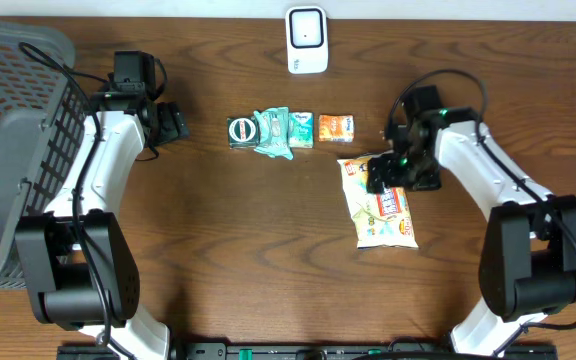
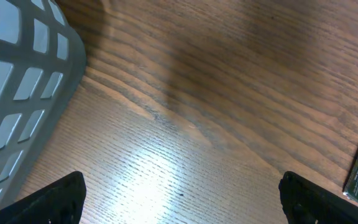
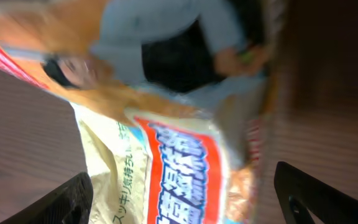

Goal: Scan the item barcode

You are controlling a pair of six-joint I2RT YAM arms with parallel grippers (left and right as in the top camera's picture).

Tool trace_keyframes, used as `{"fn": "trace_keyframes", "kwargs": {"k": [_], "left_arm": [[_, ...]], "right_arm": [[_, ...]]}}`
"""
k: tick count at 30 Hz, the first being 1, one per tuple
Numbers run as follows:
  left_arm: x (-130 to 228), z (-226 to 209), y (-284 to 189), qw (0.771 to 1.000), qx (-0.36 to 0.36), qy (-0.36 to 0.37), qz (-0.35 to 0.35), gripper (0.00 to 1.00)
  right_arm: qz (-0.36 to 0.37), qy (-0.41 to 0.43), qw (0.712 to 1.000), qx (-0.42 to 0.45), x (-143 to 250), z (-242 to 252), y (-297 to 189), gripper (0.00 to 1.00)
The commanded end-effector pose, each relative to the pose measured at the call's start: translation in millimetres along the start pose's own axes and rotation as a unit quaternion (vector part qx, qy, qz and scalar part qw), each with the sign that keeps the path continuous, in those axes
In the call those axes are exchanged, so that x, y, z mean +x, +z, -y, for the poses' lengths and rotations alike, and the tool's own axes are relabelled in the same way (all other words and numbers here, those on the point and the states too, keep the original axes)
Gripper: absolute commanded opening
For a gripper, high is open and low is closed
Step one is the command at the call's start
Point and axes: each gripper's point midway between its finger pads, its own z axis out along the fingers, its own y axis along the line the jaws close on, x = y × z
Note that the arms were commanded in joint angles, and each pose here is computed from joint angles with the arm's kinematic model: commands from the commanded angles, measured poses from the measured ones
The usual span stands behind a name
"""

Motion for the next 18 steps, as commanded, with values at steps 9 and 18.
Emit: {"fn": "trace_keyframes", "kwargs": {"k": [9,18], "left_arm": [[2,-1,1,1.0,-0.004,0.007,-0.002,0.98],[2,-1,1,1.0,-0.004,0.007,-0.002,0.97]], "right_arm": [[-0.007,0.009,1.0,-0.009,20,-3,39,0.54],[-0.007,0.031,0.999,-0.013,9,-9,17,0.01]]}}
